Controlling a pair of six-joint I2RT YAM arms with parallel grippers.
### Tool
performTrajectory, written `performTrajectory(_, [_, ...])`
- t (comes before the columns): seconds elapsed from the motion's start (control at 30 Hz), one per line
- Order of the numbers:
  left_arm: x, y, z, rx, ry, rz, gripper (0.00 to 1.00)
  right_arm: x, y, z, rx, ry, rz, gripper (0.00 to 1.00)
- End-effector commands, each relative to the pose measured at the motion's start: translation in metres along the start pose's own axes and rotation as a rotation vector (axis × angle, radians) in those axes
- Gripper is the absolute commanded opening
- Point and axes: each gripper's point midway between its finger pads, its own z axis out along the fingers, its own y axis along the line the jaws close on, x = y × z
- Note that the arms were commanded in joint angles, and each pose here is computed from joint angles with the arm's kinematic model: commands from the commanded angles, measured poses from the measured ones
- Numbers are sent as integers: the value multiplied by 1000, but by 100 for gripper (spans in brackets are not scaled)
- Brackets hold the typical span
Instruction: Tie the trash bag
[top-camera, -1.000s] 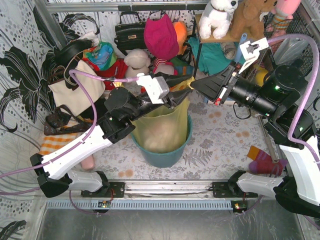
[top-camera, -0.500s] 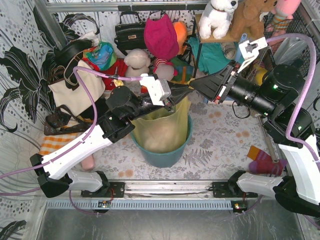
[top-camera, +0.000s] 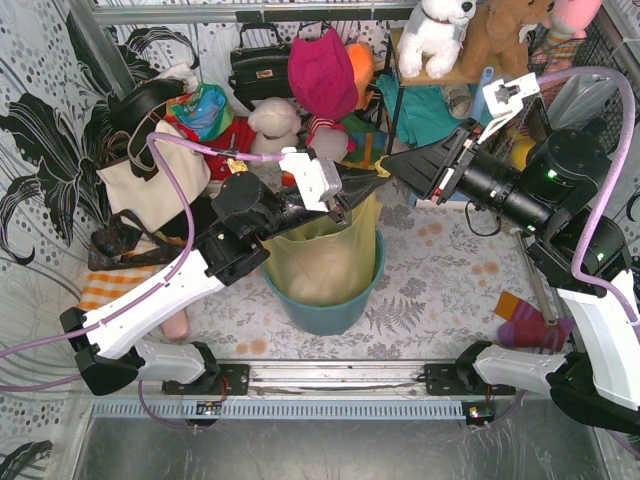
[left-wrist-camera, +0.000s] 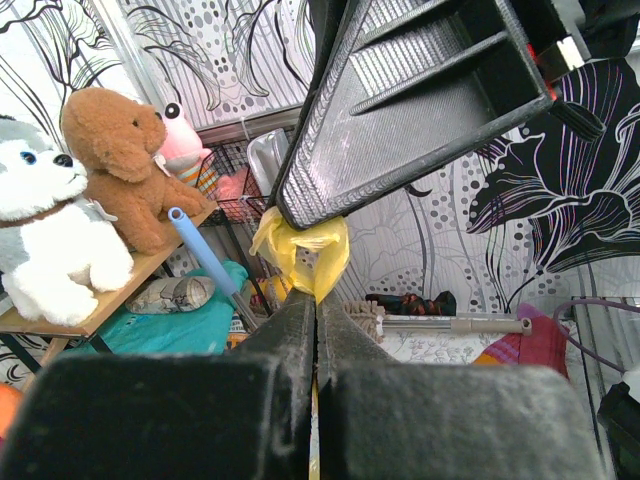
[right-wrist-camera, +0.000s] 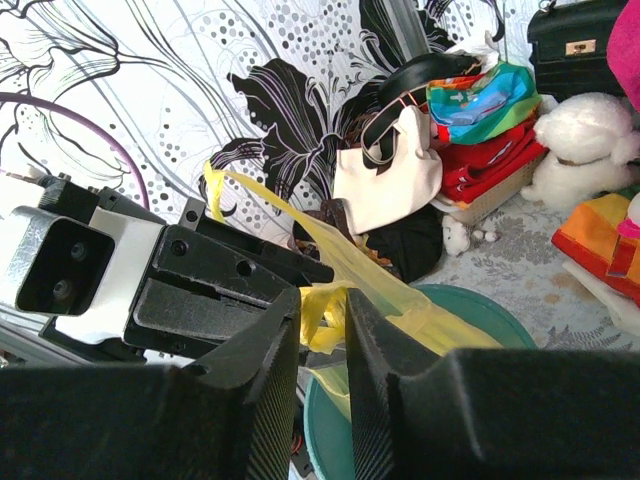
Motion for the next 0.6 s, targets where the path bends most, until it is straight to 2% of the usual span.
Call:
performTrajectory(0.0, [-17, 4, -2, -7, -42, 3, 0, -18, 6, -5, -4, -66, -10, 24])
performTrajectory(0.13, [-16, 4, -3, -9, -40, 3, 0, -21, 6, -4, -4, -76, -7, 19])
performTrajectory(0.3, [-15, 4, -3, -11, -38, 4, 0, -22, 7, -1, -8, -82, -6, 0])
performTrajectory(0.57, [-10, 4, -2, -9, -20, 4, 0, -38, 13, -6, -23, -143, -16, 0])
